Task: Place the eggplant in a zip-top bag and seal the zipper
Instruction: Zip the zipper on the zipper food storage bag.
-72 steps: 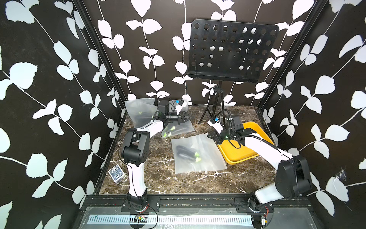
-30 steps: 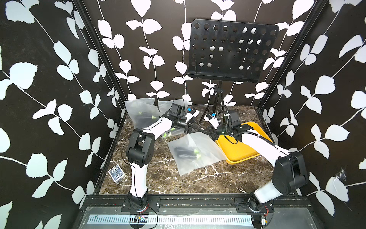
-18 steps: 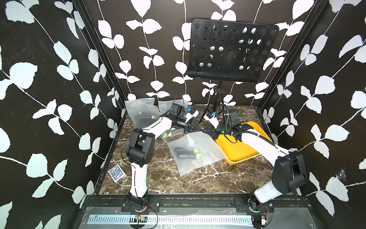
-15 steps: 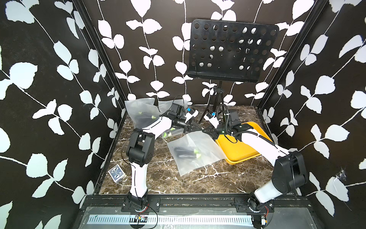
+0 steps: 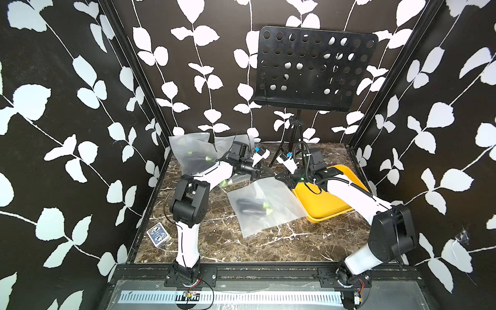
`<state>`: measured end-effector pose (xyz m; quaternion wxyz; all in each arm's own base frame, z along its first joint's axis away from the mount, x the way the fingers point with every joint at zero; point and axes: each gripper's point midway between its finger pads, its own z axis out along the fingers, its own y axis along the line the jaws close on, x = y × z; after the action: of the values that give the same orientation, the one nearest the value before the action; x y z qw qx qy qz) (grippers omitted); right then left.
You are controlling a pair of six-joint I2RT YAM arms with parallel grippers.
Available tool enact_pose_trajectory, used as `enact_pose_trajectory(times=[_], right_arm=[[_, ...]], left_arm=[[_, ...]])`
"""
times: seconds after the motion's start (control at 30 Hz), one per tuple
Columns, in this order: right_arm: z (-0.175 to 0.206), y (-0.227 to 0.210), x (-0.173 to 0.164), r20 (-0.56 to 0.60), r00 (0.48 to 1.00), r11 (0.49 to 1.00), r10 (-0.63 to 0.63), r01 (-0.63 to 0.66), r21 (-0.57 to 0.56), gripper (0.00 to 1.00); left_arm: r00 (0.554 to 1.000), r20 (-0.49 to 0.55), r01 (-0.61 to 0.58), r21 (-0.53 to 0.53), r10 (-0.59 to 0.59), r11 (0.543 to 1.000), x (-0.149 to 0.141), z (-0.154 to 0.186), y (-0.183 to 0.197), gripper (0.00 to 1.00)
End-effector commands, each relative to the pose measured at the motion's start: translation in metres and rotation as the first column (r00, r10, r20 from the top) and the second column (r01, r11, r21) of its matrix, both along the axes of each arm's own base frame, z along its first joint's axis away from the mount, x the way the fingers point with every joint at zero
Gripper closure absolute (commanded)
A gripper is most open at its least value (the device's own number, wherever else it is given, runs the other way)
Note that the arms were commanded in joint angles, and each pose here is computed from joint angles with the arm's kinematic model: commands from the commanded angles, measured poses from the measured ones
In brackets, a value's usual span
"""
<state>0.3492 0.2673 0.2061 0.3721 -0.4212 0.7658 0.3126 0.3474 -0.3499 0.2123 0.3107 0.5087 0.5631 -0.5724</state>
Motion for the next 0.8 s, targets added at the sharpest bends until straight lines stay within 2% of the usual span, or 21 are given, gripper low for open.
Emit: enact_pose_trajectory(times=[0.0, 0.37, 0.77], right_arm=[[-0.004, -0.006, -0.011, 0.009, 1.000, 1.000, 0.014, -0.014, -0.021, 0.94], [-0.014, -0.020, -0.021, -0.015, 1.000, 0.999, -0.009, 0.008, -0.047, 0.94], [-0.025, -0.039, -0.029, -0.045, 0.996, 0.995, -0.079, 0.076, -0.065, 0.94]], left_arm=[[0.988, 0.085, -0.121, -0.068, 0.126, 0.990, 0.029, 0.033, 0.012, 1.00], [0.976, 0.086, -0.191, -0.108, 0.201, 0.976, 0.045, 0.037, 0.023, 1.00], [0.964, 0.036, -0.260, -0.097, 0.264, 0.961, 0.073, 0.033, 0.047, 1.00]])
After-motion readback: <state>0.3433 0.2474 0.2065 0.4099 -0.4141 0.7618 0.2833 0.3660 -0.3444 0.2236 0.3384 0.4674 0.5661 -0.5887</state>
